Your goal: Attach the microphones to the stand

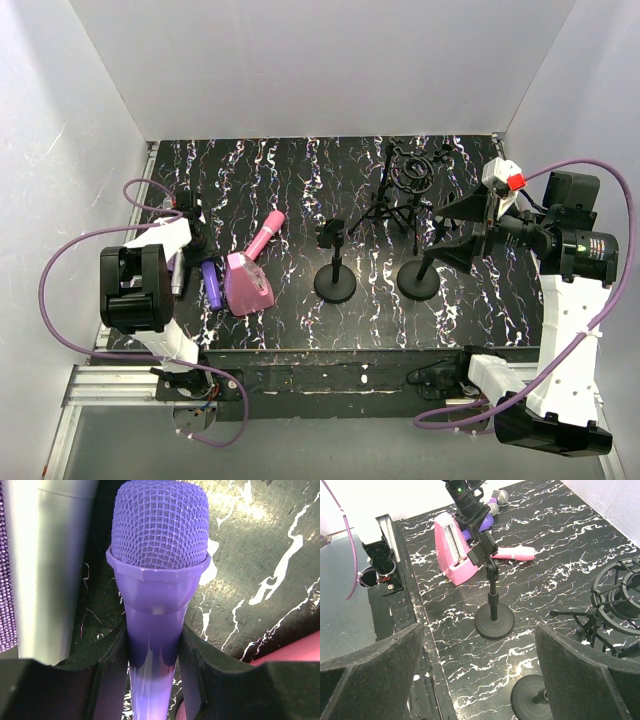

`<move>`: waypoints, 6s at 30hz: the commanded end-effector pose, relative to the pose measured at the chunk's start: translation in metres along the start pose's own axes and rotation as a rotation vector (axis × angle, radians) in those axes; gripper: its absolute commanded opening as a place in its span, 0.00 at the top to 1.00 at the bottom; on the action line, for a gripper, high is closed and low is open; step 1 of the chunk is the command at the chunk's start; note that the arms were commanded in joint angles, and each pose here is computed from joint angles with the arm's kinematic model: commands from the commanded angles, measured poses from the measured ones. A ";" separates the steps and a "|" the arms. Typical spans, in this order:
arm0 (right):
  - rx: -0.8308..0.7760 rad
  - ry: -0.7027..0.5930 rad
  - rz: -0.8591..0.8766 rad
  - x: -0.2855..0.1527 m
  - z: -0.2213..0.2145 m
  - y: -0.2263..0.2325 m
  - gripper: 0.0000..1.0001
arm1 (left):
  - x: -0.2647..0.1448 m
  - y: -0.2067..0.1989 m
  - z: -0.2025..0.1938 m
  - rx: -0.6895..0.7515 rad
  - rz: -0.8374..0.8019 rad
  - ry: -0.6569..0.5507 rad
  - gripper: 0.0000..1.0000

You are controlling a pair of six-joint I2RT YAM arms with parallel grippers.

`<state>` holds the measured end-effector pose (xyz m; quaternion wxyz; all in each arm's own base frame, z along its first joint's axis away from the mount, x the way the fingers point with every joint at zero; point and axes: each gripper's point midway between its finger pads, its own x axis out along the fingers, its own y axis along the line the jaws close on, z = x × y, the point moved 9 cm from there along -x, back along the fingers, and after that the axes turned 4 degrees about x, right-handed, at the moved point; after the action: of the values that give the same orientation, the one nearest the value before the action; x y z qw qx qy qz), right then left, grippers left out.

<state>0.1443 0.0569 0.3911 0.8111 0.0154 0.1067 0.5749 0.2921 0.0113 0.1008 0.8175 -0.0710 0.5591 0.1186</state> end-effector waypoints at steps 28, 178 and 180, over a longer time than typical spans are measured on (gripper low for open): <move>-0.059 0.075 0.222 0.034 0.031 0.022 0.02 | -0.364 -0.043 0.088 0.093 -0.868 -1.058 1.00; -0.451 0.503 0.330 0.147 -0.026 -0.096 0.99 | -0.180 -0.194 -0.050 0.926 -1.392 -1.035 0.27; -0.455 0.511 0.334 0.148 -0.026 -0.095 0.99 | -0.179 -0.195 -0.050 0.928 -1.401 -1.025 0.31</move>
<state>0.2749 0.1567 0.3173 0.6419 -0.2792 0.1927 0.6876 0.2363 -0.2079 0.2445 0.7978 0.0060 -0.0361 -0.6019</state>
